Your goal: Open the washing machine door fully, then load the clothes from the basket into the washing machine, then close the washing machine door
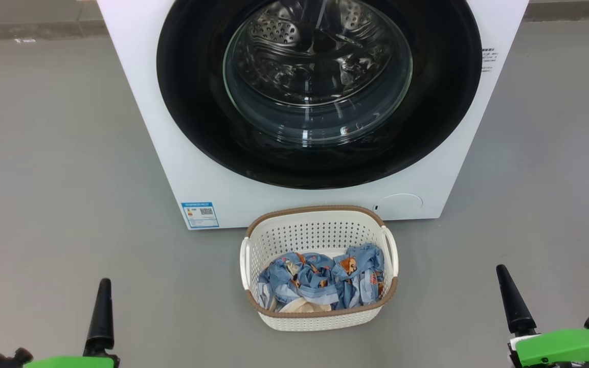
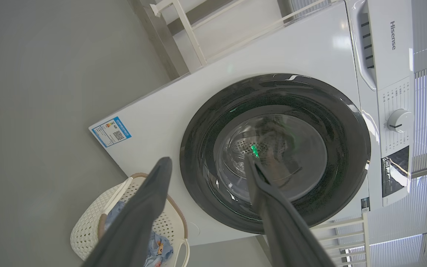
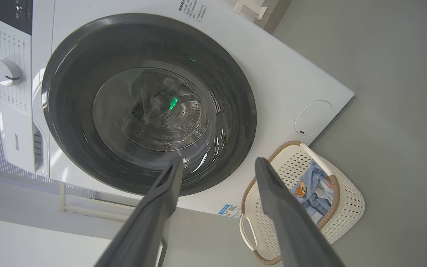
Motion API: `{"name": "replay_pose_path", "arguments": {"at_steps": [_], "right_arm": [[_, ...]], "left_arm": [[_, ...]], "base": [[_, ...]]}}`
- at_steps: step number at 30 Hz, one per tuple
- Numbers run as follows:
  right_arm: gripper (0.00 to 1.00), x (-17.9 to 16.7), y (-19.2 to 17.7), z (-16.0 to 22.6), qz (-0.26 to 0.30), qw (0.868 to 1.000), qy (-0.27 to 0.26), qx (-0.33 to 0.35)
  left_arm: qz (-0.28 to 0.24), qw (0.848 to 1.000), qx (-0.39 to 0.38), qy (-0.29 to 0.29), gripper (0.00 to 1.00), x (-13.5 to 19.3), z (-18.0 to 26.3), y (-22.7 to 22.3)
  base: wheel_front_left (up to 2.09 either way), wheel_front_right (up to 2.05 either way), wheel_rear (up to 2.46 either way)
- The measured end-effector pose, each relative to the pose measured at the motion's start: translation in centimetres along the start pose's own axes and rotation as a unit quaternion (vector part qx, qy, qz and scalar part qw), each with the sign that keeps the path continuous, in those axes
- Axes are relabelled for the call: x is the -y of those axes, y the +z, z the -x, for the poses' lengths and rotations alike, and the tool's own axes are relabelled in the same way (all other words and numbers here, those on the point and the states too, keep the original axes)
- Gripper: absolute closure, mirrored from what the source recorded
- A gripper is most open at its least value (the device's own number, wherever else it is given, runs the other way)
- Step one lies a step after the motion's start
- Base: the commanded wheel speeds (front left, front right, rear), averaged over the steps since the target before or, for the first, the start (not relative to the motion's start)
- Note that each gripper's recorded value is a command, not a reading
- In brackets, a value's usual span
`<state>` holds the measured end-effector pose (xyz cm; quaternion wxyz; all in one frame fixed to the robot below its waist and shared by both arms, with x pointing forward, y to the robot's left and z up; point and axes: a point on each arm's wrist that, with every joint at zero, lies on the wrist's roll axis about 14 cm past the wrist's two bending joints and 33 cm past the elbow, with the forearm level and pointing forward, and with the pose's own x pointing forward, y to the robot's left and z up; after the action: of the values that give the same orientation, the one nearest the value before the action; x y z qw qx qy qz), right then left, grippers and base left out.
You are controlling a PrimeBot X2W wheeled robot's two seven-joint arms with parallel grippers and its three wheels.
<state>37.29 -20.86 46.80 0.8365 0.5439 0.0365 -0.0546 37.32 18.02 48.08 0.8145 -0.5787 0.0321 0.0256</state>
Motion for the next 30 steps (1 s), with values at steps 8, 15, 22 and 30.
{"name": "replay_pose_path", "arguments": {"at_steps": [8, 15, 22, 30], "right_arm": [[0.0, -0.6, 0.1, -0.5, 0.073, 0.997, 0.01, 0.002], [0.0, -0.8, -0.1, -0.6, 0.139, 0.99, 0.014, 0.002], [0.0, -1.5, -0.5, -0.9, 0.207, 0.978, 0.028, 0.0], [0.0, -1.5, -1.1, -0.9, 0.264, 0.964, 0.032, -0.006]], "left_arm": [[-0.071, 0.997, 0.013, -0.017, 0.0, 1.1, -0.2, 0.6], [-0.154, 0.988, 0.006, -0.03, 0.0, 1.7, -0.2, -0.1], [-0.239, 0.97, -0.005, -0.042, 0.0, 2.1, -0.2, -0.9], [-0.292, 0.955, -0.011, -0.048, 0.0, 2.0, 0.0, -1.6]], "base": [[0.0, 0.0, 0.0], [0.0, 0.0, 0.0], [0.0, 0.0, 0.0], [0.0, 0.0, 0.0]]}}
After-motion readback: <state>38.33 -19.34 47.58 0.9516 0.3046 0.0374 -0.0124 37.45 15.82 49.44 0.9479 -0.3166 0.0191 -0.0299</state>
